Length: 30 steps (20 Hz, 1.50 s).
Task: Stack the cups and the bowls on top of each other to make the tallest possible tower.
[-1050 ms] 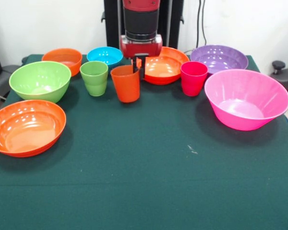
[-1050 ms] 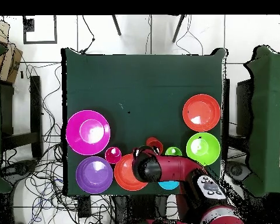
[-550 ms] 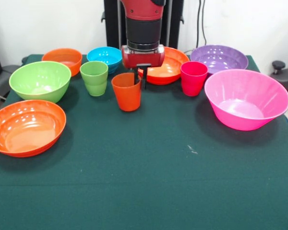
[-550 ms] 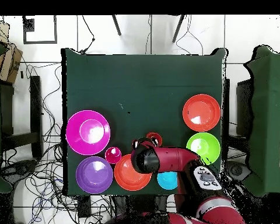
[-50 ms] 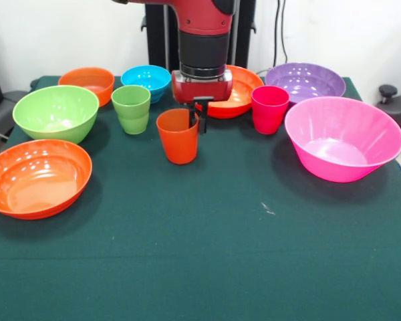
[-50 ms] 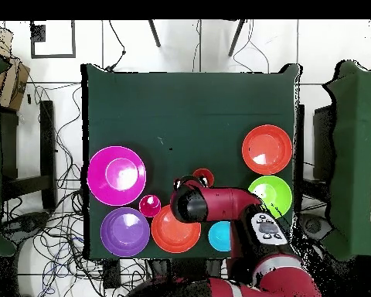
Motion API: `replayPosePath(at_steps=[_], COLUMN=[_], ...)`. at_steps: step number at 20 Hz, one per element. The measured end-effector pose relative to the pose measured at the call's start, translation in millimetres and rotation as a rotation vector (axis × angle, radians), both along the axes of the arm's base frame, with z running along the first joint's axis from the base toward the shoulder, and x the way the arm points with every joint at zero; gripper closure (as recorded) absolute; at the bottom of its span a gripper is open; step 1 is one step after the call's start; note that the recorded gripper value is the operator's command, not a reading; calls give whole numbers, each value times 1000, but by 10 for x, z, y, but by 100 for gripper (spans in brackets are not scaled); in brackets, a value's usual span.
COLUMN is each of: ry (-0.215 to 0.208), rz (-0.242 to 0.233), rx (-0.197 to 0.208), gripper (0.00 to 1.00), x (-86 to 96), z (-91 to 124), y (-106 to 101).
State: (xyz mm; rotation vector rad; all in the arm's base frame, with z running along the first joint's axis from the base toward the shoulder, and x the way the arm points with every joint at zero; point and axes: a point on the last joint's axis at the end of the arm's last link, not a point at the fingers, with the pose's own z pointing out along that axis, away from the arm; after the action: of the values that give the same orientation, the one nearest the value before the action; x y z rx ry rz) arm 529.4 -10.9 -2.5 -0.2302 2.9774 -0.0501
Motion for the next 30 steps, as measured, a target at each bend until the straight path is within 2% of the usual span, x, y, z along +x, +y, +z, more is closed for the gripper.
replayPosePath(at_steps=[7,13,18,25,30], ry=[-26,-23,-22,8,14], rz=[35,50,52,46,41], rx=[-8,-17,-23,-32,-35], gripper=[100,100,100,100,100], x=[152,241,327,425,497], z=[41,67,87,115,138], y=[178,242,247,194,161])
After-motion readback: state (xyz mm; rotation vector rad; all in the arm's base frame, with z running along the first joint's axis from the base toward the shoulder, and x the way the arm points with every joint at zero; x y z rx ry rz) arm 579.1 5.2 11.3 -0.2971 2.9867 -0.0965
